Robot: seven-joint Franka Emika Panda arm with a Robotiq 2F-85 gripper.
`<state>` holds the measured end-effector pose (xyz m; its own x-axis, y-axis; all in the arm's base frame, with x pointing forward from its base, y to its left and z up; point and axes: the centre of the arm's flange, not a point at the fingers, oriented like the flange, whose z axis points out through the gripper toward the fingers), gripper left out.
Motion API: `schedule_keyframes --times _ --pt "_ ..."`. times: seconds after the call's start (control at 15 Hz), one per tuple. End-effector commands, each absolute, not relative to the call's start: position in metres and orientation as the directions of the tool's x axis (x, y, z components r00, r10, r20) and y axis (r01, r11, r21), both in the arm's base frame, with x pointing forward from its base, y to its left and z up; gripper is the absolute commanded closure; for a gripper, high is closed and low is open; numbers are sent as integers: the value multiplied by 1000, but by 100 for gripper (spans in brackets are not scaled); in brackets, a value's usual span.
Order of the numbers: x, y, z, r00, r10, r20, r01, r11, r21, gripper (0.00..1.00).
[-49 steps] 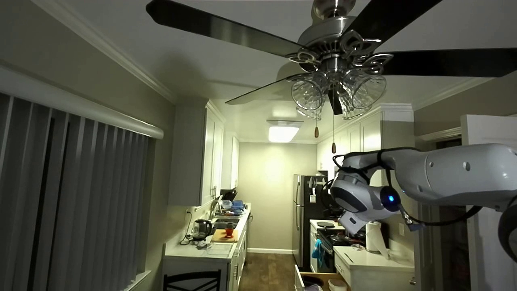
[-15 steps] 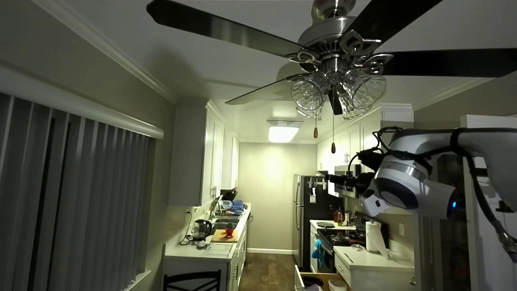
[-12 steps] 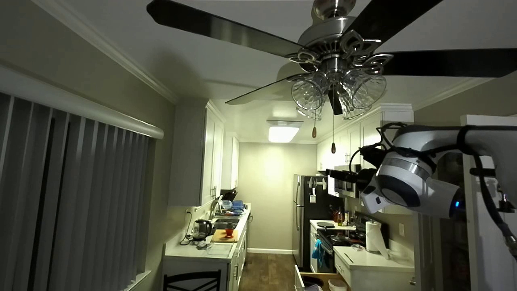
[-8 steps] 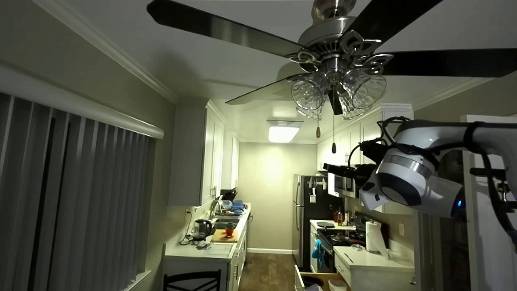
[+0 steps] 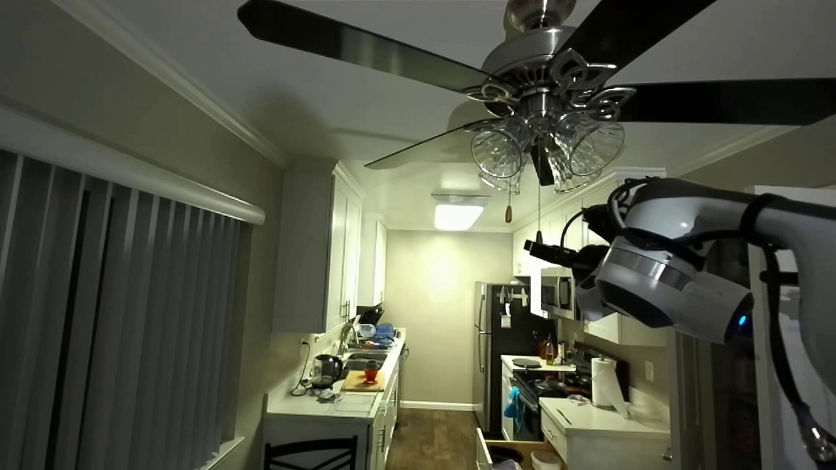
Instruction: Pull the long rope dangling from the lights downwards
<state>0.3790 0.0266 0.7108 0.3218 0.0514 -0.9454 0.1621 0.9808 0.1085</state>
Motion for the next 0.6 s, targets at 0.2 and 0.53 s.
schedule_keyframes --times 0.2,0.53 --pt "384 49 690 289 -22 -957 263 963 57 0" --pt "380 55 682 250 -43 -967 315 948 39 0"
